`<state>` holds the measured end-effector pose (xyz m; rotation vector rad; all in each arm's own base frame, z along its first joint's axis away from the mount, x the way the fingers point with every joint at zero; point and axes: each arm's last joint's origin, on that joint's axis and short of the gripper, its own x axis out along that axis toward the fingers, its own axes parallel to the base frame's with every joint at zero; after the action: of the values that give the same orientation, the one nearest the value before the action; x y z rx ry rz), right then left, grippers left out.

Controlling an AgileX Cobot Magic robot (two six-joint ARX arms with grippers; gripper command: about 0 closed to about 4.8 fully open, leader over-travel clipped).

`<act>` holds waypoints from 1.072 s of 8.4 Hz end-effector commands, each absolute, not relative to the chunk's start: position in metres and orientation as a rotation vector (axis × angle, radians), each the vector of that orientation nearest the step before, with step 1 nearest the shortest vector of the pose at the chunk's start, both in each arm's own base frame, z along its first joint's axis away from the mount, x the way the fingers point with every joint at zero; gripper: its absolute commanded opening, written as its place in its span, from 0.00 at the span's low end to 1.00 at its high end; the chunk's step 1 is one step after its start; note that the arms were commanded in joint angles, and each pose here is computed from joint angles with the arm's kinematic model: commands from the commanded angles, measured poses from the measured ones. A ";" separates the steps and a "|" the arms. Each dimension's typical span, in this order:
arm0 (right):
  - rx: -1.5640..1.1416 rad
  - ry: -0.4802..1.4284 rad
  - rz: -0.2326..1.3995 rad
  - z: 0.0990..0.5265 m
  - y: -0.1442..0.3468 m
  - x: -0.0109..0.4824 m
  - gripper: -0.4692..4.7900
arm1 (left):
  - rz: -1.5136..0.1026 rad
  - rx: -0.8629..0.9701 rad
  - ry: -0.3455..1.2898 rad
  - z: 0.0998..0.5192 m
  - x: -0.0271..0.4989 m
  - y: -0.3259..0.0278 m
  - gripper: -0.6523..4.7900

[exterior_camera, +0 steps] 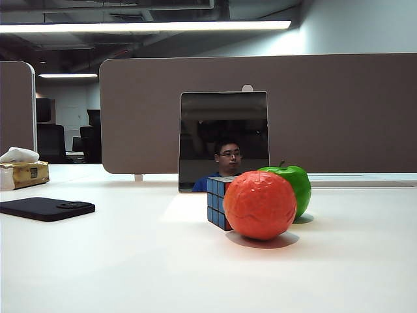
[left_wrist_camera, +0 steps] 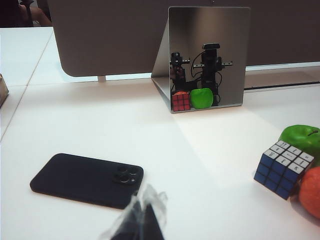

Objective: Move all the fruits on the tabletop near the face of the Rubik's cube that has the color most similar to each fruit.

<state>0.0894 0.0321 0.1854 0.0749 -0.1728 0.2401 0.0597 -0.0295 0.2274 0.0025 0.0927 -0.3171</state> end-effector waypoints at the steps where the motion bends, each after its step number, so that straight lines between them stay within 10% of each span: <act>1: 0.048 -0.106 0.241 0.176 0.029 0.092 0.09 | -0.362 -0.070 0.116 0.194 0.074 -0.040 0.11; 9: 0.050 -0.216 0.161 0.186 0.017 0.094 0.09 | -0.271 0.027 0.105 0.156 0.089 -0.038 0.11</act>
<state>0.0942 0.0181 0.1828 0.0493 -0.1823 0.1584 0.0877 -0.0403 0.1547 0.0225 0.1066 -0.2930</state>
